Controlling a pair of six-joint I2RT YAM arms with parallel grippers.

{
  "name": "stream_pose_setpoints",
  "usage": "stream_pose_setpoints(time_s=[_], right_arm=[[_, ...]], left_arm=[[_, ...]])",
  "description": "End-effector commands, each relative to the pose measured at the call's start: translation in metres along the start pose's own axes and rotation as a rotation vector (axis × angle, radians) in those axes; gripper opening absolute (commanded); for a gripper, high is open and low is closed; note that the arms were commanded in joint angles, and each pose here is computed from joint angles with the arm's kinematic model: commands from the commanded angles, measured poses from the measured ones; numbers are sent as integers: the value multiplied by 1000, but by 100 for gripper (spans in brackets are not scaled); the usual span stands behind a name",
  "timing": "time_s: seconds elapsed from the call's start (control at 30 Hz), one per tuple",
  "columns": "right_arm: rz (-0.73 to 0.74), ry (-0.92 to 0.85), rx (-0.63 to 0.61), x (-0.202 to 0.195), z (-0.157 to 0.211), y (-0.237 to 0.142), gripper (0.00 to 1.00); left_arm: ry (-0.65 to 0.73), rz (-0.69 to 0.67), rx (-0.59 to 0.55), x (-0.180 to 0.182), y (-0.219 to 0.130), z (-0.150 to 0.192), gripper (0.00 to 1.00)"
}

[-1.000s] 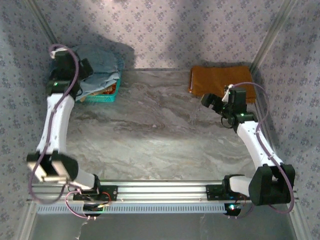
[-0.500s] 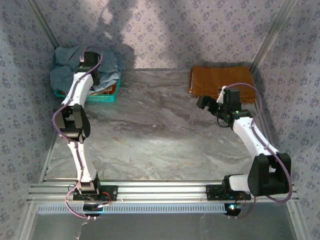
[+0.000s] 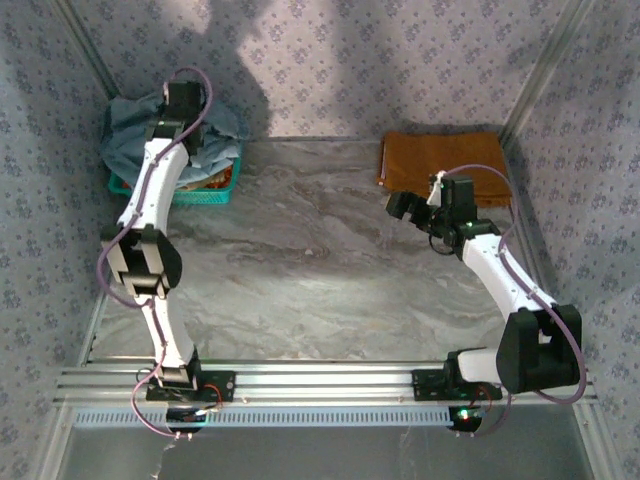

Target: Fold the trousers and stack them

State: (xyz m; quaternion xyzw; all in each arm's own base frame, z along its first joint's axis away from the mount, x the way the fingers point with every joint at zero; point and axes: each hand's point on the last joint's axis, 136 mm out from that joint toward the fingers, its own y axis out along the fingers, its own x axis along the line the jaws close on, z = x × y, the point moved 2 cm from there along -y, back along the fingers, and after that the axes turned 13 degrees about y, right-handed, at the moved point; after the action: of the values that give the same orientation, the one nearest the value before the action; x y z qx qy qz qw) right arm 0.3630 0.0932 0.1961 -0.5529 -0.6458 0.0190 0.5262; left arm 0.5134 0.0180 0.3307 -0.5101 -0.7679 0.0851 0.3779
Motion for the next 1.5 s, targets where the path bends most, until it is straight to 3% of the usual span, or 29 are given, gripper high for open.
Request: stream_pose_setpoints(time_s=[0.0, 0.17, 0.33, 0.47, 0.6, 0.73, 0.83, 0.93, 1.07, 1.17, 1.3, 1.37, 1.47], right_arm=[[-24, 12, -2, 8, -2, -2, 100], [-27, -5, -14, 13, -7, -12, 100], [-26, -4, -54, 15, -15, -33, 99], [-15, 12, -80, 10, -19, -49, 100], [3, 35, -105, 0, -19, -63, 100], [50, 67, -121, -20, -19, -72, 100], [101, 113, -134, -39, -20, -77, 100], [137, 164, -156, -55, -21, -82, 100], [145, 199, -168, -64, -19, -85, 100], [159, 210, -173, -68, -20, -86, 100], [184, 235, -203, -75, -23, -92, 100], [178, 249, -211, -76, -24, -95, 100], [162, 252, -199, -74, -22, -95, 100]], left_arm=[[-127, -34, -338, 55, -127, -79, 0], [-123, 85, -528, 43, -221, -100, 0], [-99, 254, -657, 7, -307, -97, 0], [-48, 404, -699, -42, -362, -76, 0], [-18, 580, -691, -108, -397, -30, 0], [7, 809, -599, -187, -415, 30, 0], [55, 895, -548, -236, -420, 60, 0], [119, 897, -480, -273, -410, 74, 0], [149, 1007, -470, -304, -421, 80, 0], [177, 1043, -460, -311, -432, 75, 0], [113, 1043, -501, -288, -444, 55, 0], [107, 929, -475, -267, -426, 59, 0], [89, 813, -413, -234, -387, 95, 0]])
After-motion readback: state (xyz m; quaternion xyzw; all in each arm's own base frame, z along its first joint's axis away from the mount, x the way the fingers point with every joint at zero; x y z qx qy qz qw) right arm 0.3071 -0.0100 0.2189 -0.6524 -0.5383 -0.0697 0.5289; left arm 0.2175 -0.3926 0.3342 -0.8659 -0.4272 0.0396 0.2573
